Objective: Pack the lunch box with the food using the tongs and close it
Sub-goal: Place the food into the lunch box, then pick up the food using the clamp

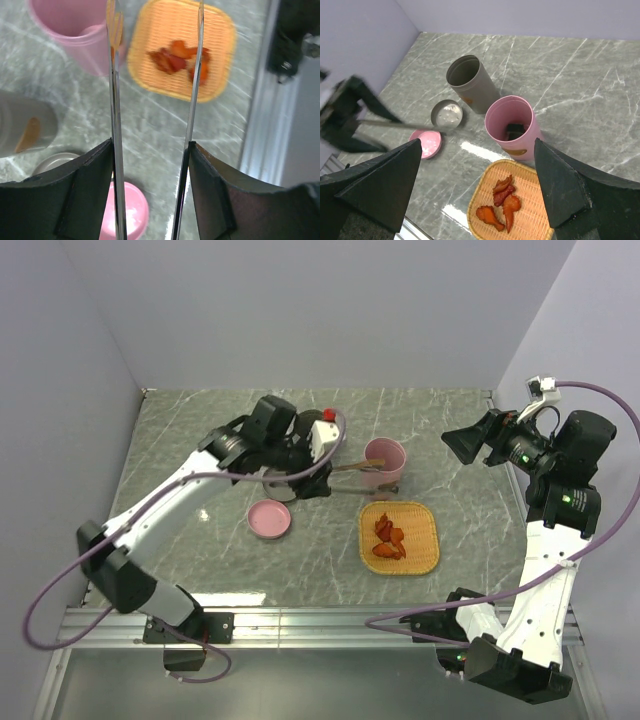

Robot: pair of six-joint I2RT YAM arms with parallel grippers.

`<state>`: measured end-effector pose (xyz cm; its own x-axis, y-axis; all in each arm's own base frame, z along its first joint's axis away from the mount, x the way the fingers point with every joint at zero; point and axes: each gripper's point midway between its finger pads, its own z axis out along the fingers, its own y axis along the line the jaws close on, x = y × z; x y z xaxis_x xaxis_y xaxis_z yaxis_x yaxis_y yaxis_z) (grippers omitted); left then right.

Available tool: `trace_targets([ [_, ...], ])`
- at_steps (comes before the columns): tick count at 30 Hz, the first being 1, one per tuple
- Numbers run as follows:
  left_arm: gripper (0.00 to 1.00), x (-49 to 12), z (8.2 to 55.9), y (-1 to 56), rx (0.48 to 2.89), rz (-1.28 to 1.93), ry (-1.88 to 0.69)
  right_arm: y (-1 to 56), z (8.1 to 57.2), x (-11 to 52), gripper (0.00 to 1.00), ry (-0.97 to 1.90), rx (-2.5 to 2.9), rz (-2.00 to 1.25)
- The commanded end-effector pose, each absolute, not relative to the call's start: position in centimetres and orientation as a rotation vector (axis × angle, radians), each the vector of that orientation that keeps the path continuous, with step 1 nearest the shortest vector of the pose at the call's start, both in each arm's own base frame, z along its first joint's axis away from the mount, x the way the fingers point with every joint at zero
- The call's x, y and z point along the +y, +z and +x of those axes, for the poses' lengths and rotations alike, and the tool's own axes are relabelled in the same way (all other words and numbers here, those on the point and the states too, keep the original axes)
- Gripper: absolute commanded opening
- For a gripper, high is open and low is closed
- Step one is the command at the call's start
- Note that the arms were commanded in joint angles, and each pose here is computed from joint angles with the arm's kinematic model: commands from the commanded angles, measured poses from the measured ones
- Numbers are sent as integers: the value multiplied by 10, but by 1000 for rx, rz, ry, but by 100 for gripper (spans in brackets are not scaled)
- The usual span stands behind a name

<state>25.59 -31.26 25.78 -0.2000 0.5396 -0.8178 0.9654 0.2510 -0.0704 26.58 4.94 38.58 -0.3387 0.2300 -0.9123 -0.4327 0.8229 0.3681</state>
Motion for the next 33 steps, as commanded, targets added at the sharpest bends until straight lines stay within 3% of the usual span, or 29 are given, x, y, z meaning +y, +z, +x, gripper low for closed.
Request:
trace_targets([
  [1, 64, -303, 214, 265, 1748, 1482, -831, 394, 266, 48, 100, 658, 1757, -173],
  [12, 61, -298, 189, 191, 1737, 1703, -570, 392, 267, 47, 100, 657, 1760, -171],
  [33, 56, -337, 184, 147, 1762, 1779, -616, 387, 268, 48, 100, 666, 1768, -172],
])
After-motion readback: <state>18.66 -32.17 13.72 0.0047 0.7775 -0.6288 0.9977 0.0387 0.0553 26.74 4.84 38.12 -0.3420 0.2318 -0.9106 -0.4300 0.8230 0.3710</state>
